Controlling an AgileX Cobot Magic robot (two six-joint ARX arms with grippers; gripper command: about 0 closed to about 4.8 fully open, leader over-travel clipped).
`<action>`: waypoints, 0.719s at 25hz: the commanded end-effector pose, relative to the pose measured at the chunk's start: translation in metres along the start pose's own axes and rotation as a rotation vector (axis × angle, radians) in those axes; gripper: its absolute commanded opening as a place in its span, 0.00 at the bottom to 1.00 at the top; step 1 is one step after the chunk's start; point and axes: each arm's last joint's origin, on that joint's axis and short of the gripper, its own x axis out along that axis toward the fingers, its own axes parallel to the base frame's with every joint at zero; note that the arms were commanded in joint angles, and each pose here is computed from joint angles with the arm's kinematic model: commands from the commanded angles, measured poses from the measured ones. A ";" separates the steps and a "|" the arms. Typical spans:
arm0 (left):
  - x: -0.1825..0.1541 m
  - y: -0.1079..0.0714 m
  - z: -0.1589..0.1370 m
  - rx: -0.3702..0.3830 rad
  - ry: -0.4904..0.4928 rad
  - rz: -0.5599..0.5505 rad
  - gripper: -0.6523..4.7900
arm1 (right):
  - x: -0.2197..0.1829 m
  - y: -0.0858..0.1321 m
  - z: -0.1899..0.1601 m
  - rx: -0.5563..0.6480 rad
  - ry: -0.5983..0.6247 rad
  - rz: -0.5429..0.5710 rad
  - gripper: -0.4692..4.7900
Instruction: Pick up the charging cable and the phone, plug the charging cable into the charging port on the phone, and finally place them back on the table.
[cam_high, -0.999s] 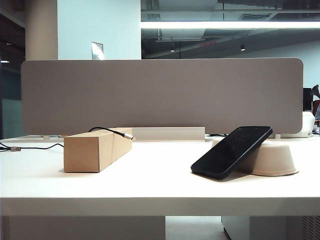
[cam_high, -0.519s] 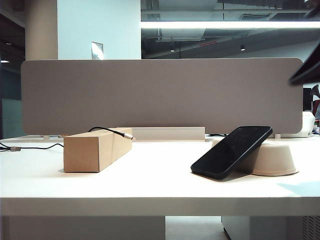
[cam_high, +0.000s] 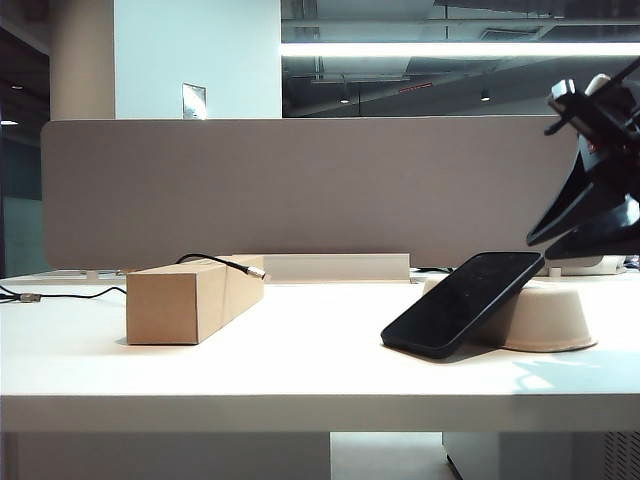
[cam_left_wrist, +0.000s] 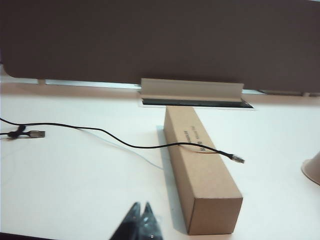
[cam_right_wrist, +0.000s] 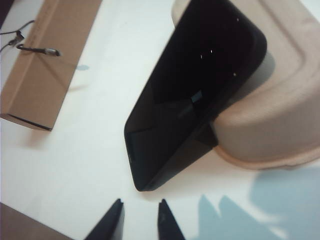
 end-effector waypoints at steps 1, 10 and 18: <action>0.006 -0.001 0.019 -0.006 0.014 -0.009 0.11 | 0.003 0.001 0.003 0.027 -0.009 0.030 0.30; 0.068 0.000 0.085 -0.034 0.164 -0.068 0.11 | 0.018 -0.003 0.004 0.126 -0.002 0.087 0.32; 0.119 -0.003 0.102 -0.054 0.262 -0.137 0.11 | 0.031 -0.011 -0.002 0.183 0.062 0.082 0.54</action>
